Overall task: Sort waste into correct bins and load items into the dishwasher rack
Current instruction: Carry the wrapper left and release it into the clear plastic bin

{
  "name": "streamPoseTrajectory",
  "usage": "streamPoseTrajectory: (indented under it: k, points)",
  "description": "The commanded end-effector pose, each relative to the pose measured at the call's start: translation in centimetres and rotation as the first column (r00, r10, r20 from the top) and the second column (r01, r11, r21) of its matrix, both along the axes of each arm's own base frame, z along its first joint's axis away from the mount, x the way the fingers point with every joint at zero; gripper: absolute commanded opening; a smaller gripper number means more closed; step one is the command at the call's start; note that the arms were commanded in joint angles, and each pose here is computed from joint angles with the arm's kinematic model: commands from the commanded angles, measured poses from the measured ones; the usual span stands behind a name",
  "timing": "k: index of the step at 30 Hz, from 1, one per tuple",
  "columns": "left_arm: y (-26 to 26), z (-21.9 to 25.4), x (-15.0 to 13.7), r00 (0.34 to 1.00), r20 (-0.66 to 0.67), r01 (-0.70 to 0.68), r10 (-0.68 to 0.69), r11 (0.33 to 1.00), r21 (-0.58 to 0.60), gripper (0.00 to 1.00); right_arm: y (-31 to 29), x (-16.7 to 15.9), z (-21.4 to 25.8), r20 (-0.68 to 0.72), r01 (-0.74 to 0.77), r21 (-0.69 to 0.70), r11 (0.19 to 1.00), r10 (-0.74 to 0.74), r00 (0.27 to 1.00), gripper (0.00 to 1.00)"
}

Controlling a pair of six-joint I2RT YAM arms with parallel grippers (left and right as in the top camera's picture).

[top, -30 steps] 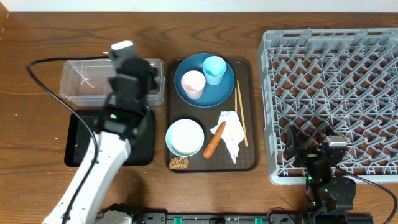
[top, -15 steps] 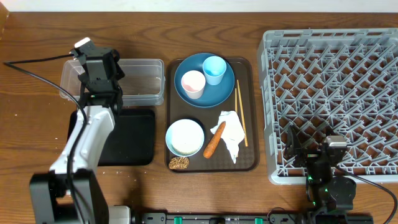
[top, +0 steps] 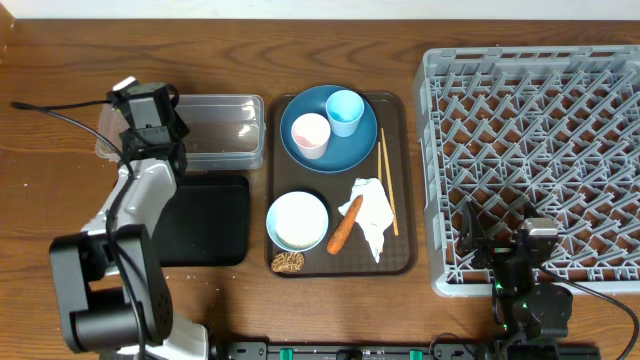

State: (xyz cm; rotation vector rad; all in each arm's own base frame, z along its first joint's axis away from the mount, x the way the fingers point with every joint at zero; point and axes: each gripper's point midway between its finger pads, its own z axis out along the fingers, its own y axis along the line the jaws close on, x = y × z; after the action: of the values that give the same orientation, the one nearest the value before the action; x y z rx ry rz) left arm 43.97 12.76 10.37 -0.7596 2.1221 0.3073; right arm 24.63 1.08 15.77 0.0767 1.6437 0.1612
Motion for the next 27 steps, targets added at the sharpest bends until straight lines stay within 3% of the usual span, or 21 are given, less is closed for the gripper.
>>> streamPoseTrajectory:
  k: [1,3,4,8,13,18,27]
  points:
    - [0.2,0.6,0.6,1.000,0.017,0.006,-0.006,1.000,0.012,0.12,-0.1,0.0,-0.1,0.000,0.002,-0.008,1.000,-0.002,1.000,0.99]
    - [0.2,0.8,0.7,1.000,0.026,0.006,-0.006,1.000,0.013,0.40,-0.1,0.0,0.0,0.001,0.002,-0.008,1.000,-0.002,1.000,0.99]
    - [0.2,0.9,0.8,1.000,0.031,0.006,-0.006,1.000,0.014,0.45,-0.1,0.0,0.0,0.000,0.002,-0.008,1.000,-0.002,1.000,0.99]
    - [0.3,1.6,1.1,0.998,0.057,0.006,-0.007,1.000,0.018,0.45,-0.1,0.0,-0.1,0.000,0.002,-0.008,1.000,-0.002,1.000,0.99]
    - [0.3,5.1,1.5,0.989,0.150,0.009,-0.015,0.999,0.041,0.54,-0.1,0.0,-0.1,0.000,0.002,-0.008,1.000,-0.002,1.000,0.99]
    - [0.3,7.4,0.9,0.981,0.192,0.007,-0.016,0.999,0.048,0.80,-0.1,0.0,-0.1,0.000,0.002,-0.008,1.000,-0.002,1.000,0.99]
    - [-0.1,4.0,-1.6,1.000,0.011,0.013,-0.013,1.000,0.019,0.87,-0.1,0.0,-0.1,0.000,0.002,-0.008,1.000,-0.002,1.000,0.99]
